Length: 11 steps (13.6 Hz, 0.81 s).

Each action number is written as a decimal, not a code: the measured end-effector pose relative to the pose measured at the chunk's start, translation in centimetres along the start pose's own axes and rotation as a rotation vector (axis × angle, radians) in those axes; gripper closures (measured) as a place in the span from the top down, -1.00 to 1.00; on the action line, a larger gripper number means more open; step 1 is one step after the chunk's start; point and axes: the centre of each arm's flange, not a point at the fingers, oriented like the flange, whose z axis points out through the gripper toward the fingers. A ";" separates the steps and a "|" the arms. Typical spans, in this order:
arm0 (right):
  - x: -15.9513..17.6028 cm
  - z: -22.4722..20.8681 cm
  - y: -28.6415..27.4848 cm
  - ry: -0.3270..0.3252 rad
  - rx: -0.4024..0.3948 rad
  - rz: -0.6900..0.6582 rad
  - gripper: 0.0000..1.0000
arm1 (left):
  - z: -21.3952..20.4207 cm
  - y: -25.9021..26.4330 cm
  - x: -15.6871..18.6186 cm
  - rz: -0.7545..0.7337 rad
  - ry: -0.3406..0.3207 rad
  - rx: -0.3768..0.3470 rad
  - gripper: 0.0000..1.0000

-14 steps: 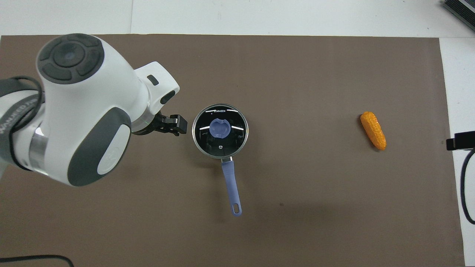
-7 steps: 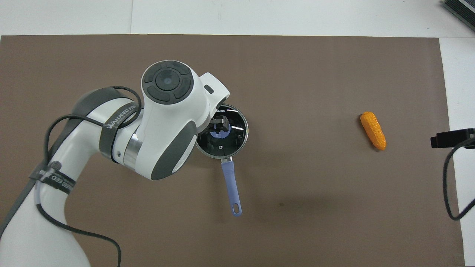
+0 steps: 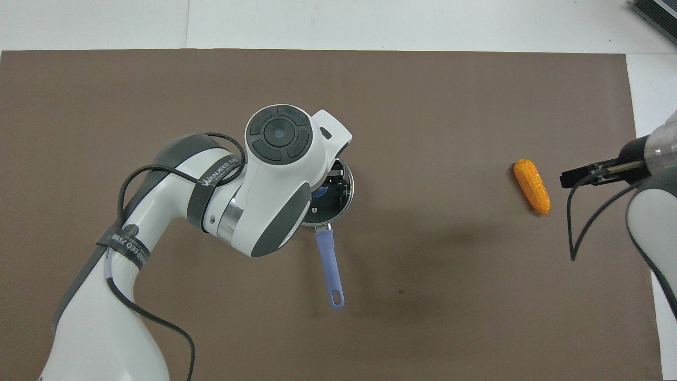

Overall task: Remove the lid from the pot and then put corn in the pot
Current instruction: 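Grasp the lid knob with the left gripper while the right gripper grasps the corn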

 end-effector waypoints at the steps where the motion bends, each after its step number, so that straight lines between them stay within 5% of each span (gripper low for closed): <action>1: 1.2 2.6 0.4 0.005 -0.006 -0.031 1.00 | 0.4 0.2 0.0 0.003 -0.001 0.001 1.00; 7: 4.3 17.2 1.6 -0.012 0.017 -0.210 1.00 | 2.3 0.7 -0.1 0.010 -0.012 0.008 0.99; 10: 3.6 21.4 2.8 0.002 0.018 -0.306 1.00 | 2.4 0.6 0.0 0.011 -0.010 0.014 0.32; 11: 3.3 22.0 3.0 -0.001 0.020 -0.329 1.00 | 2.4 0.5 0.0 0.011 -0.010 0.015 0.32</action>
